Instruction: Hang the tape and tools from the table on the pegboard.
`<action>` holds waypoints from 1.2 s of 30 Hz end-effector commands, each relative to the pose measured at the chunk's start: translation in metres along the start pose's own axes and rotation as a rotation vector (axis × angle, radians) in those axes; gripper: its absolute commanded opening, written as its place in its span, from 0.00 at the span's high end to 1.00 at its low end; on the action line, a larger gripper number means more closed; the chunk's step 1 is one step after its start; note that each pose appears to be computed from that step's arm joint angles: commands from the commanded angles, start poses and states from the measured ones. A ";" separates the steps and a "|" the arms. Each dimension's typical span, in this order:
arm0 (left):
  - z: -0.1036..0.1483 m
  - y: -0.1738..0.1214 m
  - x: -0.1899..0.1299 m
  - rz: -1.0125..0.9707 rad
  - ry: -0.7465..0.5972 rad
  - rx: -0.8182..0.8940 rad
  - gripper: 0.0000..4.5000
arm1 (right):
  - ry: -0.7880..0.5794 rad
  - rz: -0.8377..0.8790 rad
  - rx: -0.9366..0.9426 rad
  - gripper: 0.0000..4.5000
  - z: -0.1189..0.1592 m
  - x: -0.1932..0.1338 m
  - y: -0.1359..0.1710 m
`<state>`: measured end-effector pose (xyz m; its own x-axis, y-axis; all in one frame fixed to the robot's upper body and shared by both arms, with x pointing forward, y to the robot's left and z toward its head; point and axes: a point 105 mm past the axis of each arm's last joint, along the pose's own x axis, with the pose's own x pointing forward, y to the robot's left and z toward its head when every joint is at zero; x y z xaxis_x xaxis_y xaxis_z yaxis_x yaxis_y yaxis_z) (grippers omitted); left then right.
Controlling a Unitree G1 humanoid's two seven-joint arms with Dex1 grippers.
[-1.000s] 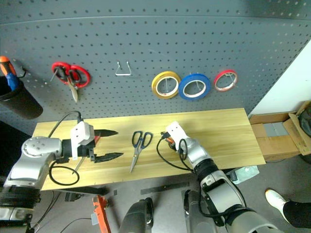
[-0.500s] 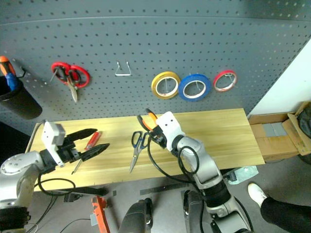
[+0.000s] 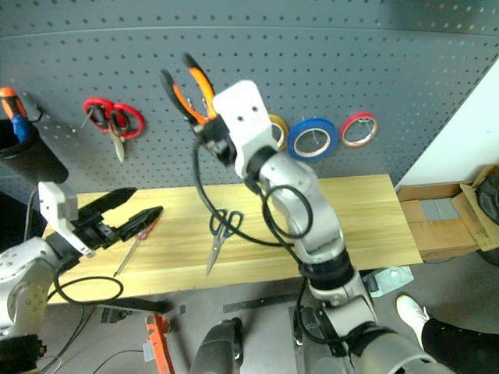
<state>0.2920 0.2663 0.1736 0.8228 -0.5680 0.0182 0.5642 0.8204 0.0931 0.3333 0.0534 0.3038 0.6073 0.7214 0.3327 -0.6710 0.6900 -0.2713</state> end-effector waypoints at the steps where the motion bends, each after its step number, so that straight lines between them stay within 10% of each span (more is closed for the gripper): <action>1: 0.019 0.000 -0.001 0.008 -0.036 0.090 0.00 | -0.149 0.026 -0.019 0.49 0.037 0.019 0.002; 15: 0.036 -0.002 0.012 -0.026 -0.060 0.163 0.00 | -0.331 0.065 -0.112 0.49 0.075 0.071 0.000; 36: 0.033 -0.008 0.016 -0.057 -0.054 0.164 0.00 | -0.267 -0.009 -0.214 0.49 0.026 0.069 -0.029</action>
<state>0.2999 0.2506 0.1991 0.7925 -0.6075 0.0539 0.5838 0.7812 0.2211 0.3893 0.0877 0.3445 0.4856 0.7181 0.4985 -0.5775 0.6916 -0.4337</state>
